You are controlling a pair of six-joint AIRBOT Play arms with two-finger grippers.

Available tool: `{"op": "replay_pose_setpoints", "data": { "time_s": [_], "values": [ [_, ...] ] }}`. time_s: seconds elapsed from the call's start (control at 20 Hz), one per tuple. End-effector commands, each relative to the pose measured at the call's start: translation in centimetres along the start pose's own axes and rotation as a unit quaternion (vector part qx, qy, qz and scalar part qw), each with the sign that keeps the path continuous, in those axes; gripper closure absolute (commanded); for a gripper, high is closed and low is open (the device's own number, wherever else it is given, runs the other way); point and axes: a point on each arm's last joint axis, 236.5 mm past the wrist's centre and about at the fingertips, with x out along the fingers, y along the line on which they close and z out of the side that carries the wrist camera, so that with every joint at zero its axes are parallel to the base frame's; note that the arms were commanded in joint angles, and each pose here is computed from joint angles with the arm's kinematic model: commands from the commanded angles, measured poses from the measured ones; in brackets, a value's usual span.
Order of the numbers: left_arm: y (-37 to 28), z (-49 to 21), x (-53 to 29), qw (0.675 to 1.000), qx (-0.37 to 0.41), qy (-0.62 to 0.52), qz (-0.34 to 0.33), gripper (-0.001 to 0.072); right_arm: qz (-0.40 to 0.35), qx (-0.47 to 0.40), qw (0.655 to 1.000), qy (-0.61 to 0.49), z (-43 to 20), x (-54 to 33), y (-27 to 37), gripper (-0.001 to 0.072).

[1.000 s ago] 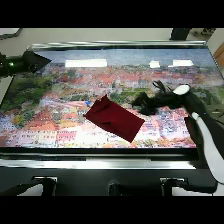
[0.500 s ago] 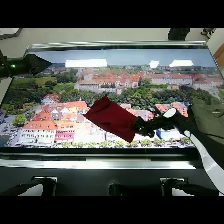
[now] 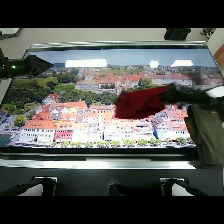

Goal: Fold the shirts.

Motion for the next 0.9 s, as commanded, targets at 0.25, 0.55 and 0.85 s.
{"op": "replay_pose_setpoints", "data": {
  "time_s": [0.25,0.55,0.85],
  "values": [
    [-1.1,-0.5,0.6,0.999,0.037,0.009,-0.011,0.0674,-0.098,0.096,0.975,-0.174,9.1,-23.2,-6.8,0.0673],
    [-2.2,-2.3,2.2,0.998,0.051,0.033,-0.026,0.0675,-0.111,0.178,0.939,-0.273,9.8,-31.8,-9.1,0.0673],
    [-2.2,-3.5,2.8,0.997,0.05,0.05,-0.03,0.0674,-0.234,0.258,0.919,-0.186,2.3,-34.0,-15.7,0.0671]
  ]
}}
